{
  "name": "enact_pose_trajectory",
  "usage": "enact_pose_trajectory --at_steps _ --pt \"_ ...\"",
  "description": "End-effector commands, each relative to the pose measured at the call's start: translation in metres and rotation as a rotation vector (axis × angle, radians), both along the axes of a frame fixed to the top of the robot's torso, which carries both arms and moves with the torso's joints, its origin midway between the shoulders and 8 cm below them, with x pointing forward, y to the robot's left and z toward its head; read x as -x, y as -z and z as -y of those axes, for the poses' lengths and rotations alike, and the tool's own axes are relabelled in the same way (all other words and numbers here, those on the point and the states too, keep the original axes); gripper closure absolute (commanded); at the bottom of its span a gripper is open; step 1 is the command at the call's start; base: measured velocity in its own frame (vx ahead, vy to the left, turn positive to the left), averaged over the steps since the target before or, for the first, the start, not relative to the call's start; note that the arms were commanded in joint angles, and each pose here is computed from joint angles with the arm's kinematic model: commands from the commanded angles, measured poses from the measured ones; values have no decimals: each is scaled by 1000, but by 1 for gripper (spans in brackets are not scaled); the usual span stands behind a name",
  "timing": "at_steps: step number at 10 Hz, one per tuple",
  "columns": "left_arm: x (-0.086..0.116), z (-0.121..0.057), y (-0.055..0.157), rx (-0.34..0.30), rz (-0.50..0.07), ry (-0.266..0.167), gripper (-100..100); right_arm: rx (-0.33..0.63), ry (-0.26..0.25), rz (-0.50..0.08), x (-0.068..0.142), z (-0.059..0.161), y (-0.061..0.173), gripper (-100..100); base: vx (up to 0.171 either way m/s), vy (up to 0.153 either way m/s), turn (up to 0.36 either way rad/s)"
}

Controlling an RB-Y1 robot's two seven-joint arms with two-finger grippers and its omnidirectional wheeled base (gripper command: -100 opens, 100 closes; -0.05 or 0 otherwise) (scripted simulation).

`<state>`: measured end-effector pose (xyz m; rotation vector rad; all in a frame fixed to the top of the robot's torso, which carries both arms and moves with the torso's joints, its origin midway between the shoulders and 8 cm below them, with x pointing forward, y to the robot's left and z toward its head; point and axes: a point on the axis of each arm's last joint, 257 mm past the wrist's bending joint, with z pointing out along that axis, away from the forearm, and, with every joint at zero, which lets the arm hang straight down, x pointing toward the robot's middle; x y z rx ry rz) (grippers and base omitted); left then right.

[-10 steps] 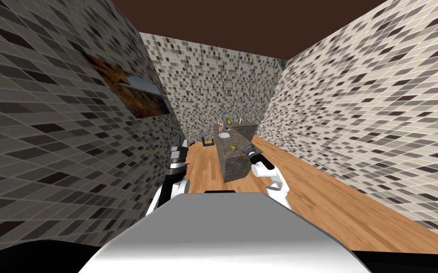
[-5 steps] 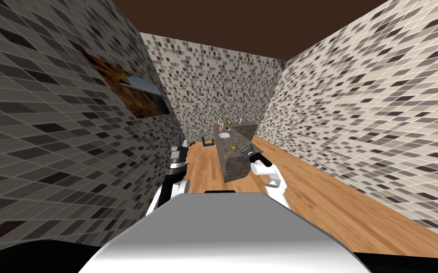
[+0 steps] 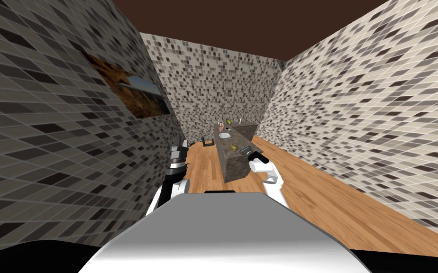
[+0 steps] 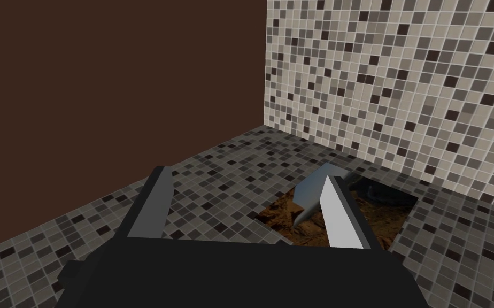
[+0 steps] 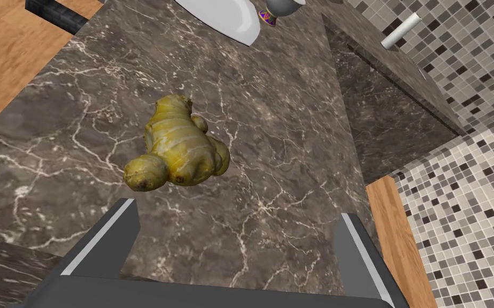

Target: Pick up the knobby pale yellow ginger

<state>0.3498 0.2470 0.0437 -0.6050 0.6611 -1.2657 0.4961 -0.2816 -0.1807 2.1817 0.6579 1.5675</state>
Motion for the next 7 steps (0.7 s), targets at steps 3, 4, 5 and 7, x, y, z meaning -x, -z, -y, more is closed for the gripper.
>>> enact_pose_trajectory --at_steps 3,4,5,7 --pt "0 0 0 0 0 0 0 -102 27 -66 -1 -4 15 -100 9 10 -6" --pt "0 0 0 0 0 0 0 -120 34 -66 -1 -4 15 -100 8 4 0" --pt "0 0 0 0 0 0 0 -157 39 -108 -3 -9 24 -100 16 9 -10" --pt "0 0 0 0 0 0 0 -202 59 -117 -2 -9 26 -100 14 7 -4"
